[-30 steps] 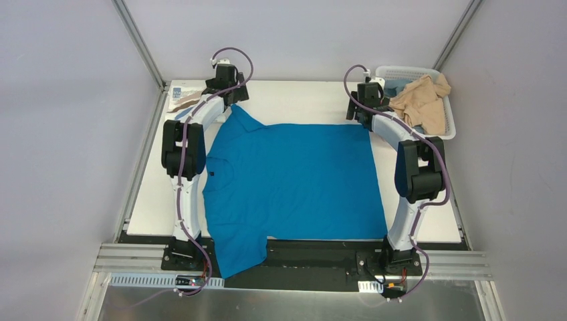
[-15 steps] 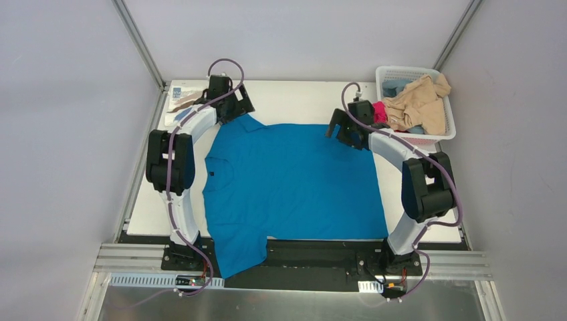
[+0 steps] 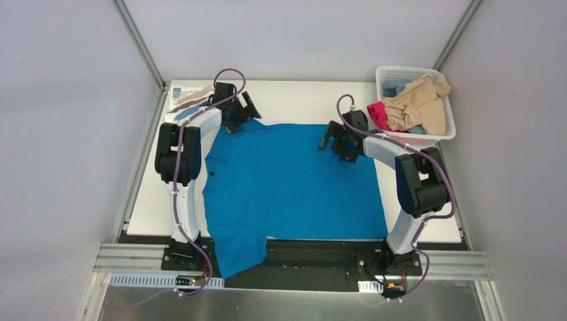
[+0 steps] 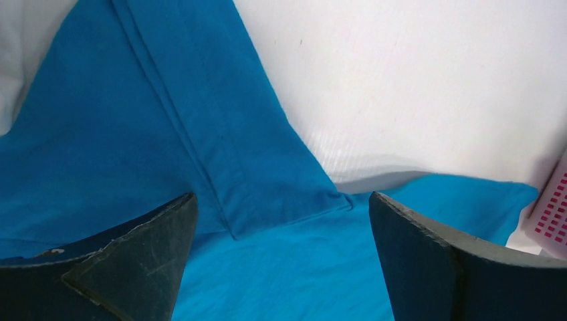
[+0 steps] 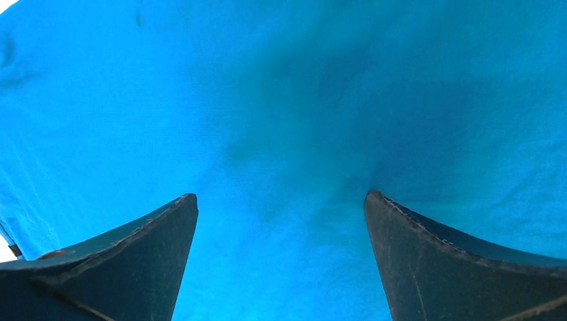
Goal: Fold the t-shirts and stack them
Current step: Flatten out the tshirt
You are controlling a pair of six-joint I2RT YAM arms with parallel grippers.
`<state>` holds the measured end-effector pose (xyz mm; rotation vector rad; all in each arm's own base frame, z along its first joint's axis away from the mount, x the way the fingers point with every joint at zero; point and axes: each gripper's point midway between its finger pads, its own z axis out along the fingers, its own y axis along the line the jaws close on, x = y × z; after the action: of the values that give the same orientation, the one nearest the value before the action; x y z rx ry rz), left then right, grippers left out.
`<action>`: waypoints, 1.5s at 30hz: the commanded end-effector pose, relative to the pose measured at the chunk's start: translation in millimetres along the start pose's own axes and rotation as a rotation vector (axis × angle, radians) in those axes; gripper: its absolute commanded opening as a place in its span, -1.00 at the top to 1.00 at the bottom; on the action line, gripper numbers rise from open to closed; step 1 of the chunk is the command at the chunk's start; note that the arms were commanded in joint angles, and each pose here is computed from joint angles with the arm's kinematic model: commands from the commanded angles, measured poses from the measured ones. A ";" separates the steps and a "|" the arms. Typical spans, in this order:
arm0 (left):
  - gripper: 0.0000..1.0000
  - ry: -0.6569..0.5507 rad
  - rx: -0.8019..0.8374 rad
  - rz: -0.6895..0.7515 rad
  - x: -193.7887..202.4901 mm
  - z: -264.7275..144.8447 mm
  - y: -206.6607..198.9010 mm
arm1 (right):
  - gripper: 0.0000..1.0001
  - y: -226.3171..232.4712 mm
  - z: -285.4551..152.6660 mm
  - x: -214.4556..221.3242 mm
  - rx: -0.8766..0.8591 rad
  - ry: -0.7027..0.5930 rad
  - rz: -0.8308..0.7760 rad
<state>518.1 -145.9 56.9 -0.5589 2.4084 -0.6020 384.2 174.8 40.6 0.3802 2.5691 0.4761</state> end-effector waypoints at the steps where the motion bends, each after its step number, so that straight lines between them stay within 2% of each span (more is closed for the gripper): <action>1: -0.98 -0.013 0.030 -0.031 -9.4 10.0 -5.9 | -0.99 -3.4 6.1 13.4 -0.002 0.048 0.019; 11: -0.98 -0.024 0.092 -0.077 -16.3 29.1 -17.6 | -0.99 -11.0 9.0 14.9 0.031 0.050 0.004; 20: -0.98 -0.130 0.232 -0.128 -55.0 42.2 -54.3 | -0.99 -16.7 16.7 20.5 0.066 0.082 -0.019; 29: -0.98 -0.157 0.374 -0.174 -80.7 44.2 -97.0 | -0.99 -22.2 21.0 19.9 0.099 0.086 -0.030; 34: -0.98 -0.186 0.414 -0.139 -80.3 46.4 -122.4 | -0.99 -24.8 22.6 20.1 0.113 0.093 -0.037; 41: -0.98 -0.197 0.394 -0.094 -90.2 97.7 -131.7 | -0.99 -26.7 15.6 15.3 0.124 0.068 -0.046; 45: -0.98 -0.166 0.508 -0.019 -89.7 96.9 -155.6 | -0.99 -23.0 13.1 14.3 0.103 0.058 -0.045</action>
<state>682.9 -244.5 108.4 -0.5012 1.9778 -1.0434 398.7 176.1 38.8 0.3488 2.5634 0.4406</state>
